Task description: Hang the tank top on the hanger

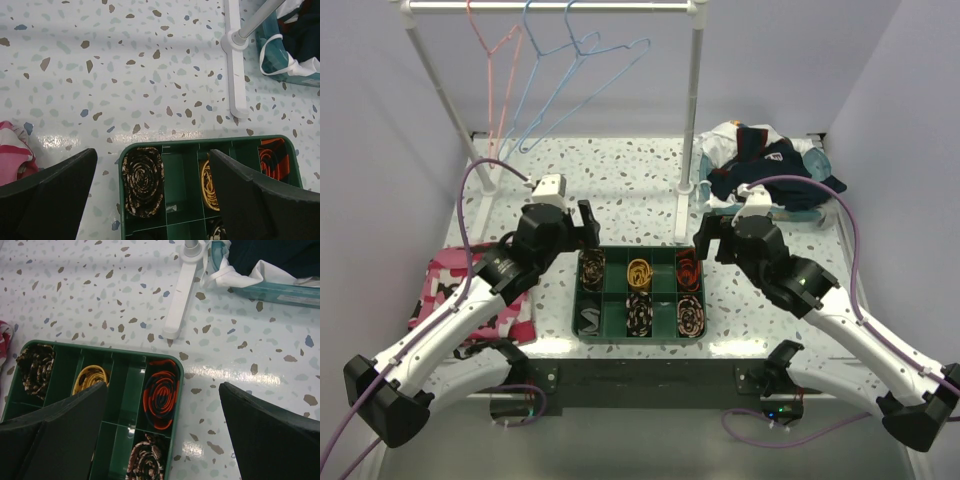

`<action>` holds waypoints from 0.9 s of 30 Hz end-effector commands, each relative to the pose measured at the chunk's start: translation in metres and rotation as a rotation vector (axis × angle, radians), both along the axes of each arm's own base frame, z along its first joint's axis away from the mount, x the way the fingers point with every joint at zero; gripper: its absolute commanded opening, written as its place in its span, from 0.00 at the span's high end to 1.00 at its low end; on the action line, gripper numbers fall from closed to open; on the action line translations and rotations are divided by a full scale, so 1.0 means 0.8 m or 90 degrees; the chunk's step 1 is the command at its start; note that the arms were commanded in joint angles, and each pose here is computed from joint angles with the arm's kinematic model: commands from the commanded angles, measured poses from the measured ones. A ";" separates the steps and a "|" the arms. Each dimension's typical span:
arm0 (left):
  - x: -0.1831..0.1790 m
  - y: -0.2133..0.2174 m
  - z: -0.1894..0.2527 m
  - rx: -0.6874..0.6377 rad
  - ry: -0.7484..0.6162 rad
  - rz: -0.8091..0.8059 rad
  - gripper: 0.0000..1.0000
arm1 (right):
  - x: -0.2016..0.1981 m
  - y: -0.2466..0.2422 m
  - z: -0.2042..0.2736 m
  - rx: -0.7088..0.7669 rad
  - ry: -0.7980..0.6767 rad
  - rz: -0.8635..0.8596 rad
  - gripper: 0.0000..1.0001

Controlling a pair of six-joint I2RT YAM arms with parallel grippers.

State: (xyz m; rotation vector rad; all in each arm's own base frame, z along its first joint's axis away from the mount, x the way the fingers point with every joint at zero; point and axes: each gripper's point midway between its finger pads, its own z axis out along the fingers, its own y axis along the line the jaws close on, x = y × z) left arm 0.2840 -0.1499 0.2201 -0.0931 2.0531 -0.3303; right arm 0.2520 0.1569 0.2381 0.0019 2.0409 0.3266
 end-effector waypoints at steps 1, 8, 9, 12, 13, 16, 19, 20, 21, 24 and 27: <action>0.004 0.007 0.023 -0.029 -0.018 0.039 0.00 | 0.001 -0.005 0.010 0.011 -0.016 -0.016 0.02; -0.003 0.023 0.021 -0.039 -0.019 0.081 0.00 | -0.001 -0.007 0.011 0.011 -0.018 -0.015 0.02; -0.002 0.025 0.019 -0.045 -0.016 0.091 0.00 | -0.001 -0.007 0.009 0.009 -0.016 -0.014 0.02; -0.004 0.038 -0.001 -0.031 0.022 0.136 0.01 | -0.001 -0.007 0.008 0.006 -0.015 -0.013 0.01; -0.004 0.042 -0.012 -0.024 0.038 0.151 0.03 | -0.001 -0.007 0.008 0.005 -0.013 -0.013 0.01; -0.004 0.054 -0.045 -0.039 0.075 0.200 0.10 | -0.003 -0.008 0.006 0.003 -0.010 -0.013 0.01; -0.003 0.061 -0.074 -0.084 0.107 0.232 0.16 | -0.006 -0.010 0.000 0.002 -0.008 -0.013 0.01; -0.003 0.066 -0.082 -0.105 0.118 0.248 0.18 | -0.006 -0.007 0.000 0.007 -0.008 -0.006 0.01; -0.002 0.068 -0.086 -0.117 0.117 0.254 0.22 | -0.006 -0.006 -0.003 0.006 -0.005 -0.004 0.01; -0.005 0.076 -0.110 -0.142 0.143 0.274 0.30 | -0.005 -0.003 -0.008 -0.004 0.005 0.002 0.01; -0.009 0.082 -0.128 -0.146 0.151 0.286 0.41 | -0.005 0.000 -0.008 -0.008 0.010 0.012 0.01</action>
